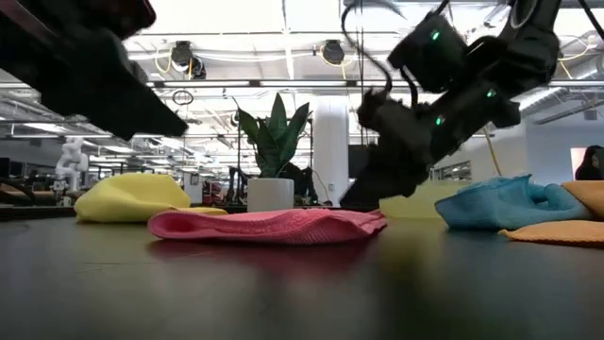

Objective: Fold microfiber towels
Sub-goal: Fold the pink microfiber cloth

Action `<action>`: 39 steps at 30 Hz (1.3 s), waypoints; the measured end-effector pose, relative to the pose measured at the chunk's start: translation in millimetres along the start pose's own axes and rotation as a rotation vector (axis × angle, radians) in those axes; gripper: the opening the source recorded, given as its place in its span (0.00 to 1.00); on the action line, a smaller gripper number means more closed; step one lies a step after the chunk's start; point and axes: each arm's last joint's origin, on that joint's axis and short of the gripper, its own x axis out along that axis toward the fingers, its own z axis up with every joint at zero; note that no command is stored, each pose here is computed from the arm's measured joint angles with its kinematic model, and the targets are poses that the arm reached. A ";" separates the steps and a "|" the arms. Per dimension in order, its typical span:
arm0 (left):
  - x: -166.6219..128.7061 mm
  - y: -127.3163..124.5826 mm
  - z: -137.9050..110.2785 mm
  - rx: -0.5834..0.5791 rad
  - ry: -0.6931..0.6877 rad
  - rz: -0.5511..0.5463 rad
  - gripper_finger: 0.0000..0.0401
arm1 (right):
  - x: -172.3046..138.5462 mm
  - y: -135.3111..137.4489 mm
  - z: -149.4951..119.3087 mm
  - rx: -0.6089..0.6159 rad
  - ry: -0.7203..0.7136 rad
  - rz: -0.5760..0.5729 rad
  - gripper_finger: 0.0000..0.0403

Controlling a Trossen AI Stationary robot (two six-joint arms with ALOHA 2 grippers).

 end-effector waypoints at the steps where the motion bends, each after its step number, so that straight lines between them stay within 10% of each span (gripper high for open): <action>1: 2.0 4.5 0.2 0.009 0.007 0.030 0.01 | -0.6 6.0 0.5 -0.009 -0.015 0.042 0.00; 11: 33.7 32.7 -13.7 -0.018 0.129 0.062 0.01 | -2.0 15.8 -18.8 0.031 0.119 0.032 0.00; 18: 35.0 2.4 -36.4 -0.147 0.252 -0.232 0.02 | -7.7 20.1 -19.4 -0.100 0.215 0.208 0.00; 22: 19.0 -22.1 -17.8 -0.041 0.073 -0.433 0.01 | -16.0 31.5 -7.2 -0.194 0.143 0.398 0.00; 26: 14.8 -21.4 0.9 0.051 -0.115 -0.358 0.02 | -18.9 29.2 4.9 -0.109 0.017 0.228 0.00; 39: 34.9 12.2 -3.3 -0.021 -0.037 -0.116 0.02 | 11.5 -12.2 -5.3 0.086 0.047 -0.062 0.00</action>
